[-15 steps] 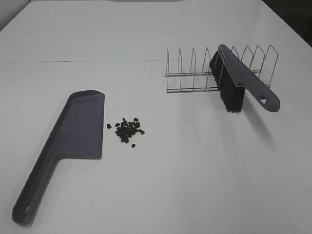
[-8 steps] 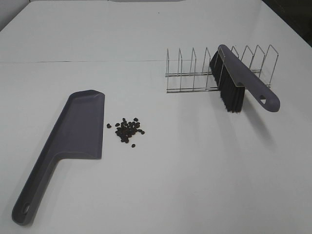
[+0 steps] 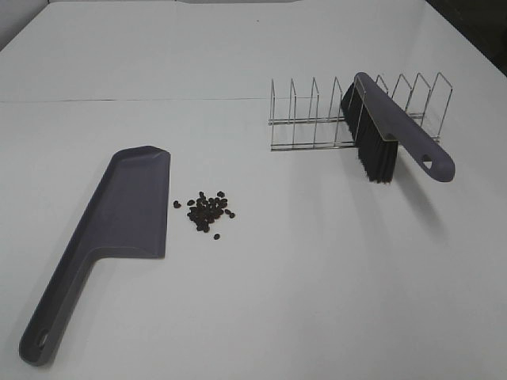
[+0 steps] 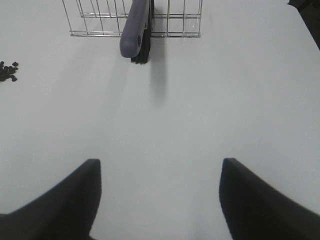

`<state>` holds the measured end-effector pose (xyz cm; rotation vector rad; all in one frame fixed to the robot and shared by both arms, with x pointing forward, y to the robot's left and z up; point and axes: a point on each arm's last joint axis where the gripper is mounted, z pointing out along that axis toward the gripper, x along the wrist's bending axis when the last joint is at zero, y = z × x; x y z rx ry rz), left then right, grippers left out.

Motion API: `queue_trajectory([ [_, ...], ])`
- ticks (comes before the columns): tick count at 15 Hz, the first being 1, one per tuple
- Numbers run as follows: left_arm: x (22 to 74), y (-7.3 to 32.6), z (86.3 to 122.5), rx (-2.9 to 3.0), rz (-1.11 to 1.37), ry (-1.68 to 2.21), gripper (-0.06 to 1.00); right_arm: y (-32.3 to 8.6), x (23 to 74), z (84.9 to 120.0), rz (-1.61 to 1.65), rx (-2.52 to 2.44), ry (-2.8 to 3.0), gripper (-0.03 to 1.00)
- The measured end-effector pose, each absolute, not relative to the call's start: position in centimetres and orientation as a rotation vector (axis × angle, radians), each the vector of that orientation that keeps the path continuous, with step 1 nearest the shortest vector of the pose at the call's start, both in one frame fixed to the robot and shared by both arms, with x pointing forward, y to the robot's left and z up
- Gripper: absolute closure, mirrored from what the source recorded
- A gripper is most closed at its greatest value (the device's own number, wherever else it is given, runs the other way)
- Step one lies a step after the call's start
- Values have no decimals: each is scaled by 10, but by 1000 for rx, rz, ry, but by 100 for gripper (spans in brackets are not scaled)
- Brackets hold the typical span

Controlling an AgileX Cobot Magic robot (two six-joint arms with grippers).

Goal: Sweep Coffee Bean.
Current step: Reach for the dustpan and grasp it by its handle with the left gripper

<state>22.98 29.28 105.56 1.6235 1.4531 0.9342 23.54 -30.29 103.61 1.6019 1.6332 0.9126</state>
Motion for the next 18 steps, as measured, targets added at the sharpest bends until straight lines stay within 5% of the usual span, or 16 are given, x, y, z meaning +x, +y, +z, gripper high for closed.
queue_trajectory([
  [18,230,293,1056,1627,939,1452,-5,-303,235,1036,913,1602,1633,38],
])
